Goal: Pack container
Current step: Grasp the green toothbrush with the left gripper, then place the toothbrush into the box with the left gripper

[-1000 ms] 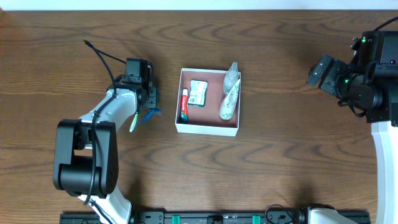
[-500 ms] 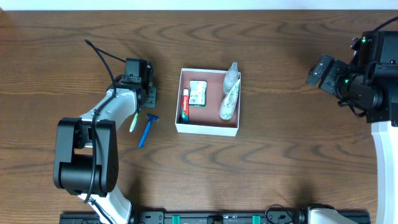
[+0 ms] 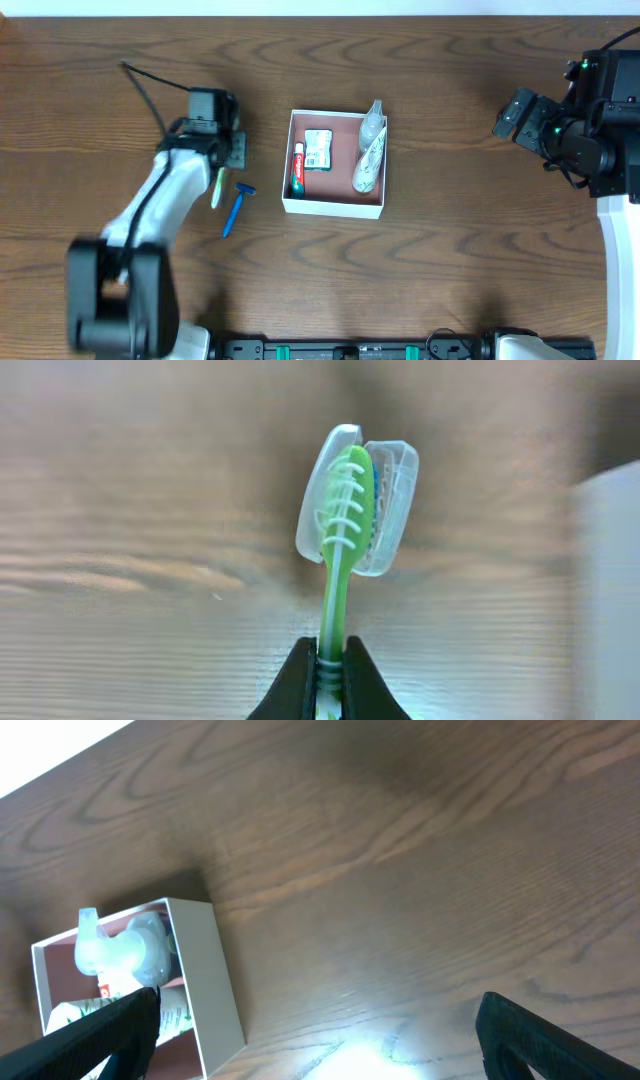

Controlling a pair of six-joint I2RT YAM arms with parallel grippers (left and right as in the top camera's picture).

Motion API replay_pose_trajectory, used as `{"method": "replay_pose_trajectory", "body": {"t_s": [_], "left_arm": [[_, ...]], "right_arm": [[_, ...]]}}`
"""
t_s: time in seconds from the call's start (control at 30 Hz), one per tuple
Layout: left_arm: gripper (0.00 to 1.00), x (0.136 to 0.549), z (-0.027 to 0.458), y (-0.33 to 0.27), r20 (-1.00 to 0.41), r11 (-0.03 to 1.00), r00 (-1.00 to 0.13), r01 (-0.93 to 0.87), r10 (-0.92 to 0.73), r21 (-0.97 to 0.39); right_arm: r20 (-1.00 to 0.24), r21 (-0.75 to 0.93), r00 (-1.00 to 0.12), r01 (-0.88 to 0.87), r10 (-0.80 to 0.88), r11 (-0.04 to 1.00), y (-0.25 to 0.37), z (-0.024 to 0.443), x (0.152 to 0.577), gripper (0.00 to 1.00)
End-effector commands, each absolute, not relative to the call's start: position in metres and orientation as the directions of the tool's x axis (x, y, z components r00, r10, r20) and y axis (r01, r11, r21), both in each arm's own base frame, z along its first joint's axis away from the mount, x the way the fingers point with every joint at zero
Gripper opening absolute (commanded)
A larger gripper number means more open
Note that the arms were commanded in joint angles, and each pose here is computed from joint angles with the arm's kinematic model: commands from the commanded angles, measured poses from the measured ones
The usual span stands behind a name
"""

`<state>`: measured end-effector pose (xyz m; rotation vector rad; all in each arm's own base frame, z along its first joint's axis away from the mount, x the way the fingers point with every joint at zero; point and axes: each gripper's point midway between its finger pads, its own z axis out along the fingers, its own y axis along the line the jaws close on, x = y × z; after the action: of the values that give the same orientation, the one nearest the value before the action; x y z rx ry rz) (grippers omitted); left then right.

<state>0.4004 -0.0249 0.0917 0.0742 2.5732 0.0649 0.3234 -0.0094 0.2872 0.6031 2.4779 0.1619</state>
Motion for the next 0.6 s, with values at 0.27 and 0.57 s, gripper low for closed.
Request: {"method": "replay_pose_trajectory", "body": {"t_s": [0.27,0.57], "left_arm": [[0.06,0.364,0.214,-0.091,-0.696,0.963,-0.708,0.089,-0.120,-0.256],[0.06,0.373,0.189,-0.180,-0.708,0.924,-0.706,0.288,0.026,-0.253]], "right_arm": [[-0.508,0.251,-0.721,0.400,0.472,0.881,-0.012,0.289,0.323,0.99],[-0.508,0.251,-0.721,0.400,0.472,0.881,-0.012,0.289,0.323,0.99]]}}
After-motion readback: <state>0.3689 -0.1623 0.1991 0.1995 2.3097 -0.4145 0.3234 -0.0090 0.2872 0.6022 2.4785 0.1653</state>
